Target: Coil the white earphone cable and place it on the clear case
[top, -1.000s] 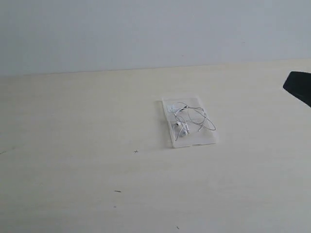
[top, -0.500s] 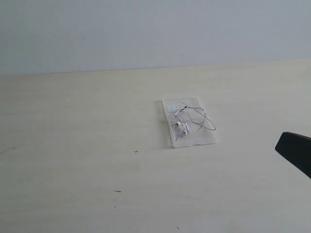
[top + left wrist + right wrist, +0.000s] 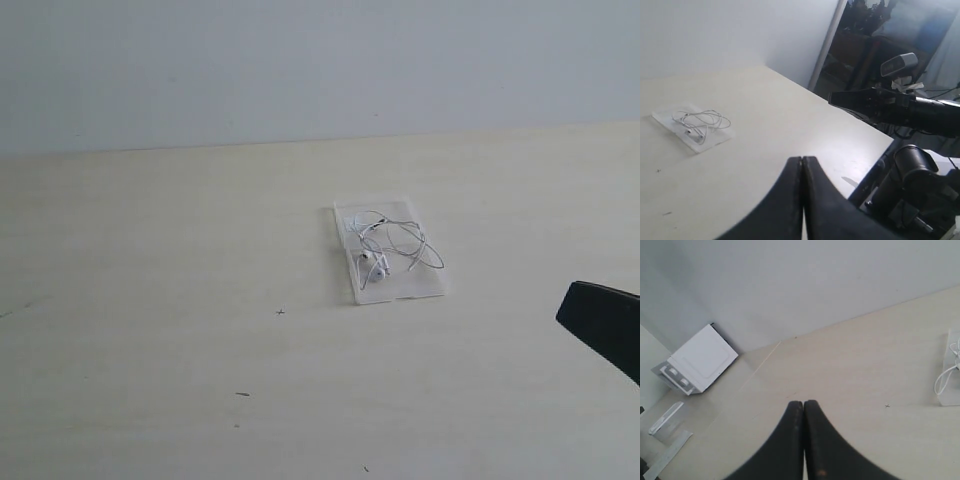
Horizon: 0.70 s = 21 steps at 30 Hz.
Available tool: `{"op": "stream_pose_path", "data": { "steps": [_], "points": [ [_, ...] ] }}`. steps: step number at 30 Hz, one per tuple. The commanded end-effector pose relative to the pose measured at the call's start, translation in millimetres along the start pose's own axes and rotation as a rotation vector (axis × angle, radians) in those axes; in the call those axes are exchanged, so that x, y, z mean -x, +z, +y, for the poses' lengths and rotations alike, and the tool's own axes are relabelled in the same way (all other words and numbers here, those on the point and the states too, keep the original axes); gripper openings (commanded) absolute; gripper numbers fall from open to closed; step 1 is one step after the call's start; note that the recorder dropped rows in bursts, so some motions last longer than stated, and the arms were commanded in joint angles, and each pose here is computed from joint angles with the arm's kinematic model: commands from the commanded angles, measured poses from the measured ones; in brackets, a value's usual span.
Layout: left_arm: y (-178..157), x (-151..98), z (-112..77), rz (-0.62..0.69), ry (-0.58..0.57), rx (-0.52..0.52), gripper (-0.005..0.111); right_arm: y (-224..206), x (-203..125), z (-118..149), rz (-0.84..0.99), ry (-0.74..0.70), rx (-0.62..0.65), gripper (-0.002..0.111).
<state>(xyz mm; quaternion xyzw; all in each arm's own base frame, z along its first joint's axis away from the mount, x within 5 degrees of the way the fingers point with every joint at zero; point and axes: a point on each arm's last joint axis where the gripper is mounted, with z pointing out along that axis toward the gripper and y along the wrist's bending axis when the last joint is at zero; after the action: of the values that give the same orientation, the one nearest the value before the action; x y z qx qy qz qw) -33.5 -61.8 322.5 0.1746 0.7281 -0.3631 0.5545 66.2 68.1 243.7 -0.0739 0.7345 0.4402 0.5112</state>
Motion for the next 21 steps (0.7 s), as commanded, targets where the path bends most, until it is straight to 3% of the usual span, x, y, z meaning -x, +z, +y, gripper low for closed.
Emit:
{"op": "stream_pose_path", "data": {
  "steps": [1,9,11,16,21],
  "points": [
    [0,-6,-3.1,0.052,-0.026,-0.038,0.0,0,-2,0,0.006,-0.011,0.005,0.0],
    [0,-8,-1.1,0.072,-0.007,-0.016,0.0,0,-2,0,0.006,-0.011,0.005,0.0],
    [-1,-6,0.5,0.062,0.058,0.007,0.0,0,-2,0,0.006,-0.011,0.005,0.0],
    [-6,14,19.6,-0.132,0.346,0.252,0.0,0,-2,0,0.006,-0.011,0.005,0.0],
    [-8,27,41.4,-0.334,0.458,0.415,0.0,0,-2,0,0.008,-0.011,0.009,0.0]
  ]
}}
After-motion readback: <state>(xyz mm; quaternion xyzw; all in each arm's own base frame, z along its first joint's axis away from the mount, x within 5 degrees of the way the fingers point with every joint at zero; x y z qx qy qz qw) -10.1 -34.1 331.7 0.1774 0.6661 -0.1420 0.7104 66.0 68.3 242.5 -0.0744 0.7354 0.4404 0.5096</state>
